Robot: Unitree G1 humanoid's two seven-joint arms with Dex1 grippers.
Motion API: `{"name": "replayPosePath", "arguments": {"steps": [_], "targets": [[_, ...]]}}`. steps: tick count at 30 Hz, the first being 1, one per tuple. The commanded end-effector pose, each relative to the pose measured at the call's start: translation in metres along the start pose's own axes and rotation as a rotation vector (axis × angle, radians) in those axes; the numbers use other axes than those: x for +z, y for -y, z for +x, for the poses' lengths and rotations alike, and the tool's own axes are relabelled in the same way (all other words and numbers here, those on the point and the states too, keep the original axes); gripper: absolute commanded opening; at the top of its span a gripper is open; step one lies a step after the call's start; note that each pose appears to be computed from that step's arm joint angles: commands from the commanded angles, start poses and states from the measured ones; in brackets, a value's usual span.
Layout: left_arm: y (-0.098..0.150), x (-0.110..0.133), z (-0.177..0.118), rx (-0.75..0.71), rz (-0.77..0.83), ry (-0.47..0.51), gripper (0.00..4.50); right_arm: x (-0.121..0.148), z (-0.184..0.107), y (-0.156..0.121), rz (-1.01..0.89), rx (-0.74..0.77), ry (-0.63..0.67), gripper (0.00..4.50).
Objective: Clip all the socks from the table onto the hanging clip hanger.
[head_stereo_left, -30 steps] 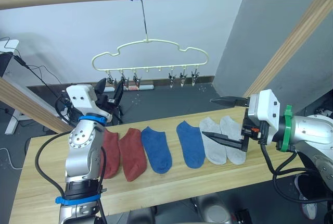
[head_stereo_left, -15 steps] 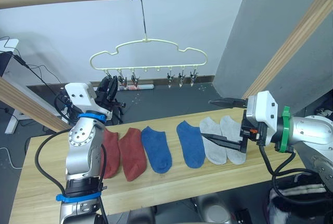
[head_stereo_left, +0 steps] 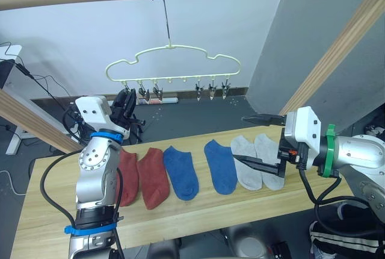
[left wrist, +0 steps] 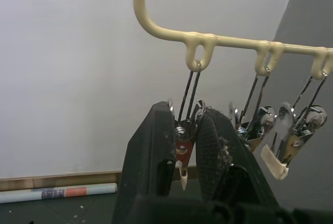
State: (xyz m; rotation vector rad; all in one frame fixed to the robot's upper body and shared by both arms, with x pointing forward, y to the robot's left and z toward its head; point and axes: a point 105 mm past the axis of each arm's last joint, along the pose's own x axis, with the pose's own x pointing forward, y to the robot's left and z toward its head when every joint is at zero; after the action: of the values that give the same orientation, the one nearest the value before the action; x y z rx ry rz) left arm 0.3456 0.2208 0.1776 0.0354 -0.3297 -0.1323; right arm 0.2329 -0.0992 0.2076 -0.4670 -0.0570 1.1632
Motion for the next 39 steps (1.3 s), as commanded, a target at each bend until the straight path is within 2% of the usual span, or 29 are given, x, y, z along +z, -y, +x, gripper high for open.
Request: {"name": "replayPosePath", "arguments": {"steps": [1, 4, 18, 28, 31, 36, 39], "targets": [[-0.0016, 0.0151, 0.0001, 0.012, 0.027, 0.057, 1.72, 0.0065, -0.0001, -0.0030, -0.036, 0.004, 0.020, 4.50], [-0.0005, 0.0174, 0.0012, 0.015, 0.028, 0.061, 2.54, 0.0060, -0.0006, -0.0025, -0.036, 0.002, 0.017, 4.50], [0.0043, 0.0216, 0.0006, 0.060, 0.023, 0.043, 2.54, 0.0049, -0.0014, -0.0019, -0.033, 0.003, 0.011, 4.50], [0.0045, 0.0120, -0.0007, 0.062, 0.024, -0.014, 2.54, 0.0055, -0.0010, -0.0012, -0.031, 0.000, 0.015, 4.50], [0.0046, 0.0133, 0.0002, 0.061, 0.026, -0.007, 2.00, 0.0058, -0.0009, -0.0013, -0.031, 0.000, 0.016, 4.50], [0.0034, 0.0156, 0.0003, 0.060, 0.041, 0.003, 0.50, 0.0052, -0.0011, -0.0019, -0.029, 0.000, 0.015, 4.50], [0.0028, 0.0158, -0.0002, 0.059, 0.047, 0.003, 0.41, 0.0049, -0.0011, -0.0023, -0.027, 0.001, 0.015, 4.50]]}}
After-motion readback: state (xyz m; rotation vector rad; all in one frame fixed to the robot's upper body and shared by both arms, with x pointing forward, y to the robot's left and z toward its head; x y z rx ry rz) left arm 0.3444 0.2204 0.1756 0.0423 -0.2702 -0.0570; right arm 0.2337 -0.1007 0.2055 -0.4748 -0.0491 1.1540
